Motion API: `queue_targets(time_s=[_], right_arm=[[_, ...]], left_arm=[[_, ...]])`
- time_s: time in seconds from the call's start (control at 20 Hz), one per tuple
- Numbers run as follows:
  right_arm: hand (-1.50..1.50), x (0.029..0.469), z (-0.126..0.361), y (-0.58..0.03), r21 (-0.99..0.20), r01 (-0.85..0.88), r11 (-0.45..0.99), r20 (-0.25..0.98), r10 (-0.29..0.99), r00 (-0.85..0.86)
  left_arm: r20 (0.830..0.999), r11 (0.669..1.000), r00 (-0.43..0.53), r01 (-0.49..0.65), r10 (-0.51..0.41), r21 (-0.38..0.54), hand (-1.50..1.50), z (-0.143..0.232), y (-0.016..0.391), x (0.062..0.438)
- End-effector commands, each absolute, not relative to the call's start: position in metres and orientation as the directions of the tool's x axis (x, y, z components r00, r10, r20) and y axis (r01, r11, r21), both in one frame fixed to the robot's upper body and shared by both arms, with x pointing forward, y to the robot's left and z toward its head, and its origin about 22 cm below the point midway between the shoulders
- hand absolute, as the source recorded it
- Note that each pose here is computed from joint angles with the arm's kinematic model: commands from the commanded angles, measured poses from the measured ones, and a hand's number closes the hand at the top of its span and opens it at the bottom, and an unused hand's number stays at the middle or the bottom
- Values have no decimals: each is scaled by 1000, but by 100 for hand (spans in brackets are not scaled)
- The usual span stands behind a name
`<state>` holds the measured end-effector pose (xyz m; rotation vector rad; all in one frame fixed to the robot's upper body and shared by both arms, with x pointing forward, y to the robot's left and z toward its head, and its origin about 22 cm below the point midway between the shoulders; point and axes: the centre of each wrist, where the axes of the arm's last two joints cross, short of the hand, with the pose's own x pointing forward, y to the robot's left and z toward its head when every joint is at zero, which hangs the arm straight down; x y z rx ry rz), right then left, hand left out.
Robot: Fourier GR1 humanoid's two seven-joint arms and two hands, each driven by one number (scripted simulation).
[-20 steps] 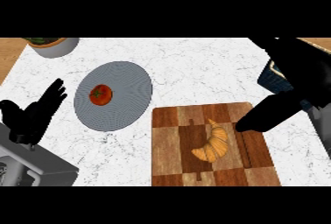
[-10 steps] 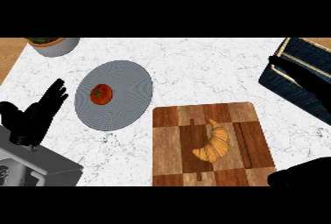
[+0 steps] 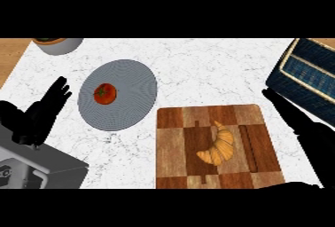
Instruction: Pick the croissant from the cutting board and place it in the basket
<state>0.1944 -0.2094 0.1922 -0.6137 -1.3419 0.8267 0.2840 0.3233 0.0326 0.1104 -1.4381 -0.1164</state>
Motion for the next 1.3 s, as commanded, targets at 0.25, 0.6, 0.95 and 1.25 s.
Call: queue_targets(time_s=[0.25, 0.6, 0.95, 1.25], right_arm=[[-150, 222, 117, -205, -723, -48, 689, 689, 725, 31], [-150, 242, 73, -188, -765, -167, 622, 611, 783, 118], [-150, 248, 54, -188, -772, -220, 596, 578, 803, 147], [-150, 225, 50, -201, -778, -210, 593, 582, 805, 116]], left_arm=[[972, 982, 165, -67, -165, 178, 0, 40, 314, 297], [972, 986, 184, -60, -144, 157, 0, 32, 318, 288], [970, 986, 188, -44, -152, 163, 0, 28, 317, 291], [970, 982, 176, -65, -166, 180, 0, 39, 300, 294]])
